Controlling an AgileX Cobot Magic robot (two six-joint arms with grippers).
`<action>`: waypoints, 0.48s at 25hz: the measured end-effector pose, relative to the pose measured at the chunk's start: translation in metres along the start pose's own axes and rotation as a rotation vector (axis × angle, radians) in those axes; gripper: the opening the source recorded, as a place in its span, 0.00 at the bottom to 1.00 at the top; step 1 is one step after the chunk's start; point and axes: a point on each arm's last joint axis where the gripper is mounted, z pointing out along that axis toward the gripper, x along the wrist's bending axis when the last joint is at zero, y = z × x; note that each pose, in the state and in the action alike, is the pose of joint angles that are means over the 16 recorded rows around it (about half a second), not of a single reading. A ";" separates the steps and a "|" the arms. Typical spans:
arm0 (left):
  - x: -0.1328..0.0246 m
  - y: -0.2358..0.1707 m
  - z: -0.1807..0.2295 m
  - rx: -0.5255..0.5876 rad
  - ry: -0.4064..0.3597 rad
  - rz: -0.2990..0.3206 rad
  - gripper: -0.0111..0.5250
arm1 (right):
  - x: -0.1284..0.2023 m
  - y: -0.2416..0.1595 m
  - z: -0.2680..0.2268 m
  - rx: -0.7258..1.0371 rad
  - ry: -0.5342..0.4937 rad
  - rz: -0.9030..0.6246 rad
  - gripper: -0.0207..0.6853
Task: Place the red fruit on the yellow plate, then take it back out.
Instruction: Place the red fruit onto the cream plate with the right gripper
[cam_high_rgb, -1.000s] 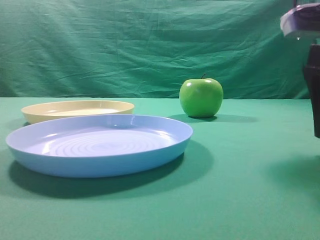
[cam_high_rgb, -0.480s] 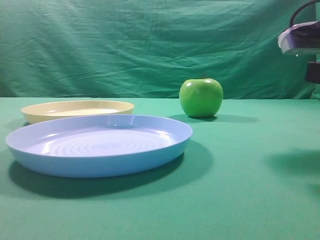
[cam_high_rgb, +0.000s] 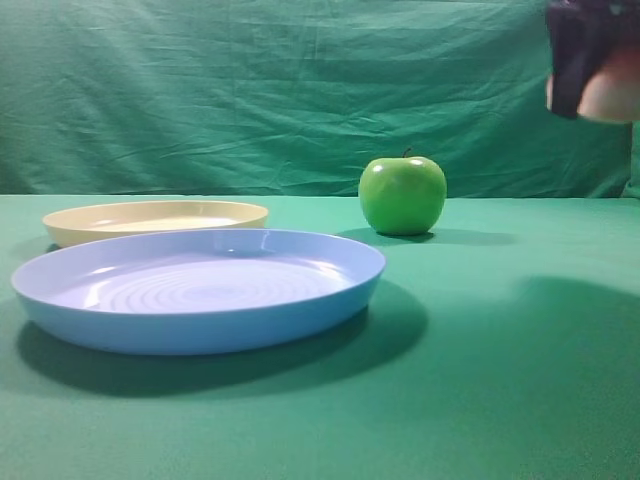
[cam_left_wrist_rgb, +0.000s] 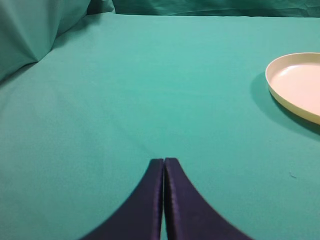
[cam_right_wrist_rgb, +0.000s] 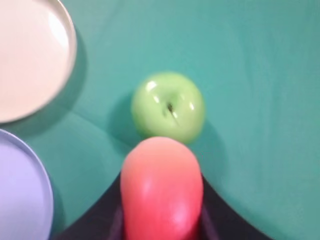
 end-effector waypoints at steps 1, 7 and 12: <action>0.000 0.000 0.000 0.000 0.000 0.000 0.02 | 0.007 0.009 0.000 -0.028 0.011 -0.025 0.32; 0.000 0.000 0.000 0.000 0.000 0.000 0.02 | 0.053 0.050 0.018 -0.146 0.072 -0.152 0.31; 0.000 0.000 0.000 0.000 0.000 0.000 0.02 | 0.084 0.069 0.055 -0.182 0.112 -0.206 0.31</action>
